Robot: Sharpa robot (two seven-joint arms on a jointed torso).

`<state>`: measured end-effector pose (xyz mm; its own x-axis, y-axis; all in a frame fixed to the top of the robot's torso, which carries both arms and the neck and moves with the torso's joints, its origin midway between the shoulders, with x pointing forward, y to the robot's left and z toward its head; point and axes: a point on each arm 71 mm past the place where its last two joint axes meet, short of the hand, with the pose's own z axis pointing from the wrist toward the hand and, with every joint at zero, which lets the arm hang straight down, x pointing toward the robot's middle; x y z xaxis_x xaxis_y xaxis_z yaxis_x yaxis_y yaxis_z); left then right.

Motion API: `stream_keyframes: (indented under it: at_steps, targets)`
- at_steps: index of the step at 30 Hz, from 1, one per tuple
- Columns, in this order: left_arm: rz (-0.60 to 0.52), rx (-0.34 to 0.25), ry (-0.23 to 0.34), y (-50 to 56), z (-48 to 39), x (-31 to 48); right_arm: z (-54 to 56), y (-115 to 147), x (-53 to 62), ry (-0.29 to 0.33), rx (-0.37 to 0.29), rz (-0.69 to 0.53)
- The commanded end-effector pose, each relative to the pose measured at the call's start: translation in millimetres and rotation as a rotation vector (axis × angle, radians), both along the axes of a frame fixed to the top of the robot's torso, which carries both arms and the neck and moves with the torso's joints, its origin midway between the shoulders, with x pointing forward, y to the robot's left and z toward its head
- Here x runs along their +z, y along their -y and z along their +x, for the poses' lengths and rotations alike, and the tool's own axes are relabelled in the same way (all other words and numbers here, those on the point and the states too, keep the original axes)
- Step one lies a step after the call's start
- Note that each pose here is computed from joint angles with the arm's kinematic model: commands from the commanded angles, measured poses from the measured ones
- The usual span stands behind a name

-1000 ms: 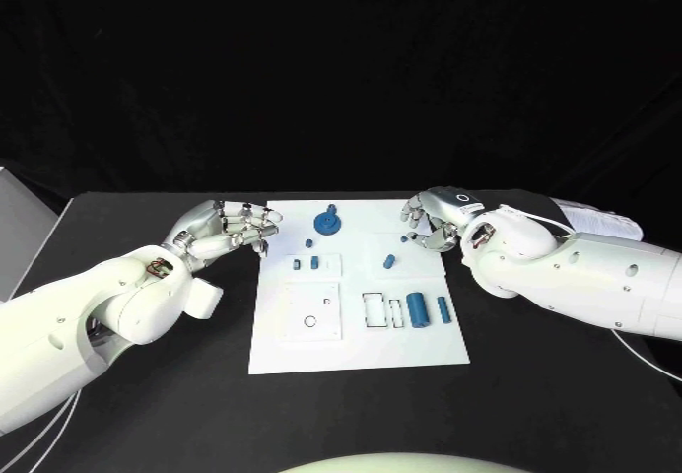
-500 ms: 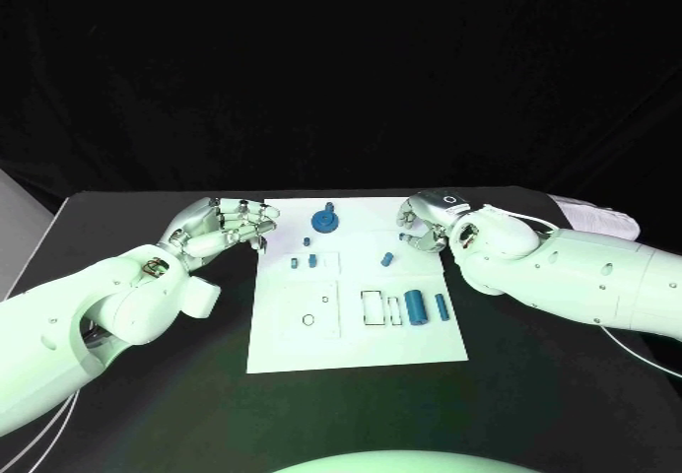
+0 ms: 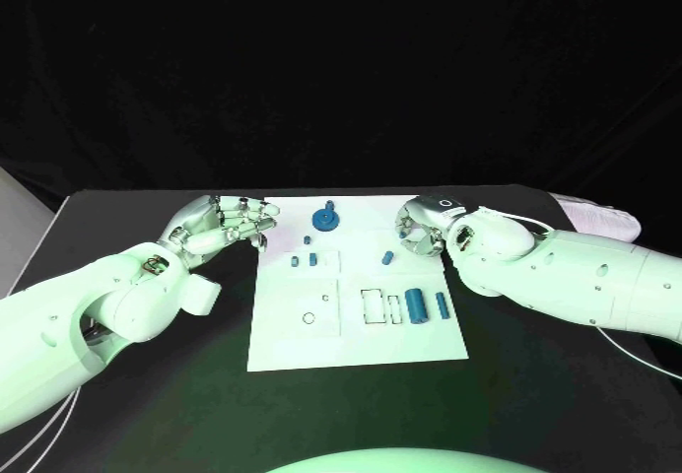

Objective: Assemble the parts on the task board

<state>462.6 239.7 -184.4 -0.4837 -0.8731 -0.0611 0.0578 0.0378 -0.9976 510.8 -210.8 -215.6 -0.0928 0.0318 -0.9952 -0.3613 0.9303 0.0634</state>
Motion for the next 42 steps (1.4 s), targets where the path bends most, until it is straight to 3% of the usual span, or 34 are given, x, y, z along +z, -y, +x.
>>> stream_keyframes:
  at_steps: [1, 15, 33, 42]
  targets:
    - [-0.012, -0.001, 0.0, 0.9, -0.4, 0.7, -0.7, 0, -4.5, -0.028, 0.003, -0.013]
    - [-0.009, 0.002, -0.003, 0.9, 0.2, 0.0, 2.3, -3, -7.6, -0.011, -0.019, -0.001]
    - [-0.007, 0.004, -0.005, 0.4, 0.6, -0.6, 1.9, -5, -15.6, -0.045, -0.031, -0.03]
    - [-0.005, 0.011, -0.006, -2.1, 1.8, -1.9, -1.3, -5, -9.5, 0.026, -0.03, 0.031]
